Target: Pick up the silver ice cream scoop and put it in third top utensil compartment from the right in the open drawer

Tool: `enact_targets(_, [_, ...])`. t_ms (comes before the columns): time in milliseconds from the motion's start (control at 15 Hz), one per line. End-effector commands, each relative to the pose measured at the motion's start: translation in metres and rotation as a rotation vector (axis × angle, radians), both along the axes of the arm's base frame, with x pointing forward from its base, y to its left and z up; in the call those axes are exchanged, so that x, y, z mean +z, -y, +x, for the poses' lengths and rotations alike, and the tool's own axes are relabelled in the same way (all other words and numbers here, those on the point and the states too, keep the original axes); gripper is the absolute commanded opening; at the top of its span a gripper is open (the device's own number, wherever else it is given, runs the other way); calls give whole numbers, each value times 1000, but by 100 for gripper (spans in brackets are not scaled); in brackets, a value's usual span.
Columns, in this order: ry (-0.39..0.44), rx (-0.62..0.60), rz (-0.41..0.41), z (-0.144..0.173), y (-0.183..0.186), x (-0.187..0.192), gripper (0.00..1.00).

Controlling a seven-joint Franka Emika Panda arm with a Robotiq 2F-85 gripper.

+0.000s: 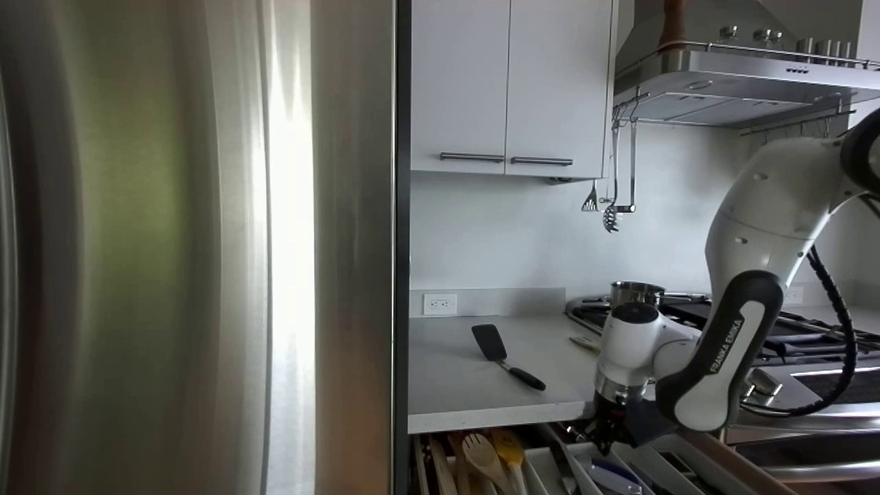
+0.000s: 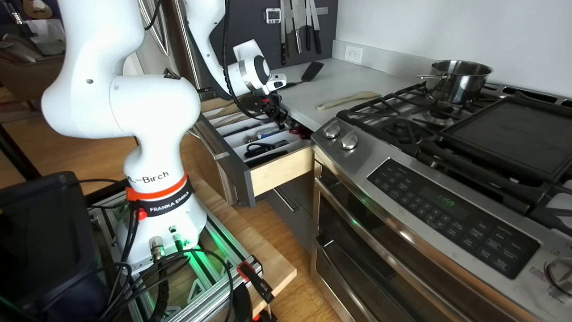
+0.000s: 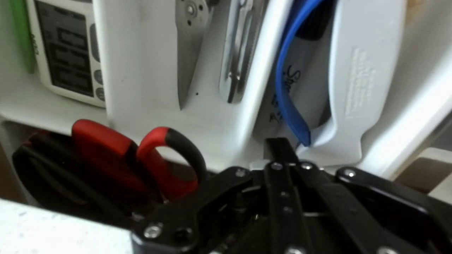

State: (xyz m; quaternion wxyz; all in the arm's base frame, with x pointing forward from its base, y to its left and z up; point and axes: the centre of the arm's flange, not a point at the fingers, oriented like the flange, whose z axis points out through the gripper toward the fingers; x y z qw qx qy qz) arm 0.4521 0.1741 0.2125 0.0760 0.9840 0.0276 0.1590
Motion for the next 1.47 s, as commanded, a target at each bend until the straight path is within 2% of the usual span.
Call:
enact_targets(0, [-103, -62, 26, 4, 2, 51, 0])
enact_targets(333, [-301, -175, 28, 0, 2, 94, 0])
enact_targets(533, [-360, -196, 54, -8, -4, 124, 0])
enact_targets(600, [-381, -194, 71, -11, -7, 136, 26])
enact_targets(667, [-379, -189, 81, -13, -12, 148, 27])
enact_targets(733, [-372, -182, 94, -14, -17, 164, 32])
enact_targets(933, [-350, -143, 122, -15, -24, 212, 56])
enact_targets(1267, [-389, 12, 222, -21, -8, 298, 93])
enact_targets(1333, [-395, 54, 246, -26, -4, 315, 99])
enact_targets(1400, [-366, 0, 206, -19, -15, 290, 81])
